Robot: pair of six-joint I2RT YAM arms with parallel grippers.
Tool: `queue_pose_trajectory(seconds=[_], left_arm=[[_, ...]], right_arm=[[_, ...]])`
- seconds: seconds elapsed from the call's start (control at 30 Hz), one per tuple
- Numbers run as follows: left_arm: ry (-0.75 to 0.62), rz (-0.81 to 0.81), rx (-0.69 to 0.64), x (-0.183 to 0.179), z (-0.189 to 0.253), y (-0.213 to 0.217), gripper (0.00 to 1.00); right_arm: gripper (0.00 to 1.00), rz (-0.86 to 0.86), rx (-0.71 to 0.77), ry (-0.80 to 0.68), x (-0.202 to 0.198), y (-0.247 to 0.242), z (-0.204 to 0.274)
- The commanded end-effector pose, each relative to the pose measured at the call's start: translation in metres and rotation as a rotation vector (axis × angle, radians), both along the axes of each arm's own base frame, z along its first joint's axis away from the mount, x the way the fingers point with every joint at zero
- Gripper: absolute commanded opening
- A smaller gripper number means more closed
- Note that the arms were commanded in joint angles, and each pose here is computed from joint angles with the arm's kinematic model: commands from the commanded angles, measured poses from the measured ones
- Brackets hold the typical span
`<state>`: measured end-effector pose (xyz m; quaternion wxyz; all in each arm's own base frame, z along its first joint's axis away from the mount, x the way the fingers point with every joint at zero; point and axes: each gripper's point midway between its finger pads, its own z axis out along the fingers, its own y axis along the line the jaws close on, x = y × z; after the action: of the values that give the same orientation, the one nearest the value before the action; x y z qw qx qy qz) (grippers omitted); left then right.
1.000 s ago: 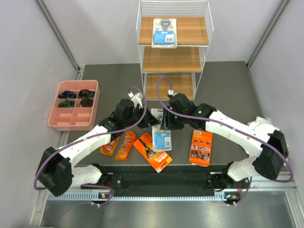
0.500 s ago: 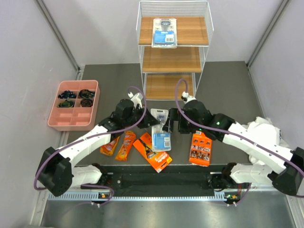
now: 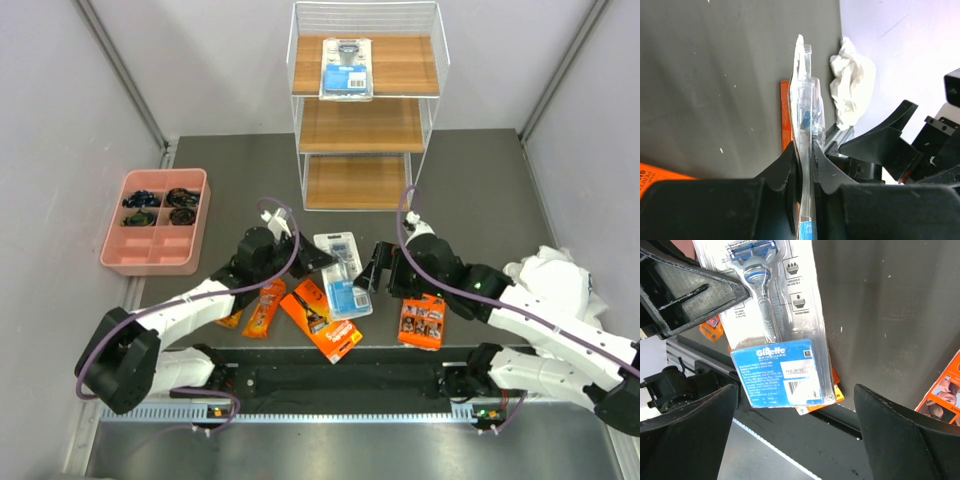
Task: Place and organize the shaving razors onto the shelf
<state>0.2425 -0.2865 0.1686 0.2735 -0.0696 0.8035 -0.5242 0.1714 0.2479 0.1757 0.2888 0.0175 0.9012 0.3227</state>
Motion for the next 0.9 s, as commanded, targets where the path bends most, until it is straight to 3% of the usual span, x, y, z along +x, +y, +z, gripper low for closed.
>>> queue_pose_trajectory(seconds=[0.0, 0.43, 0.67, 0.87], left_arm=[[-0.137, 0.014, -0.235, 0.003, 0.059, -0.004, 0.0], [-0.13, 0.053, -0.371, 0.004, 0.07, 0.005, 0.0], [-0.094, 0.034, -0.434, 0.004, 0.069, 0.004, 0.0], [-0.073, 0.031, -0.46, 0.005, 0.065, 0.003, 0.0]], right_arm=[[0.99, -0.04, 0.096, -0.047, 0.0, -0.001, 0.021], [0.99, -0.107, 0.244, 0.003, -0.014, -0.009, -0.002], [0.99, -0.096, 0.475, -0.089, -0.012, 0.001, 0.017], [0.99, -0.079, 0.526, -0.102, -0.015, 0.002, 0.015]])
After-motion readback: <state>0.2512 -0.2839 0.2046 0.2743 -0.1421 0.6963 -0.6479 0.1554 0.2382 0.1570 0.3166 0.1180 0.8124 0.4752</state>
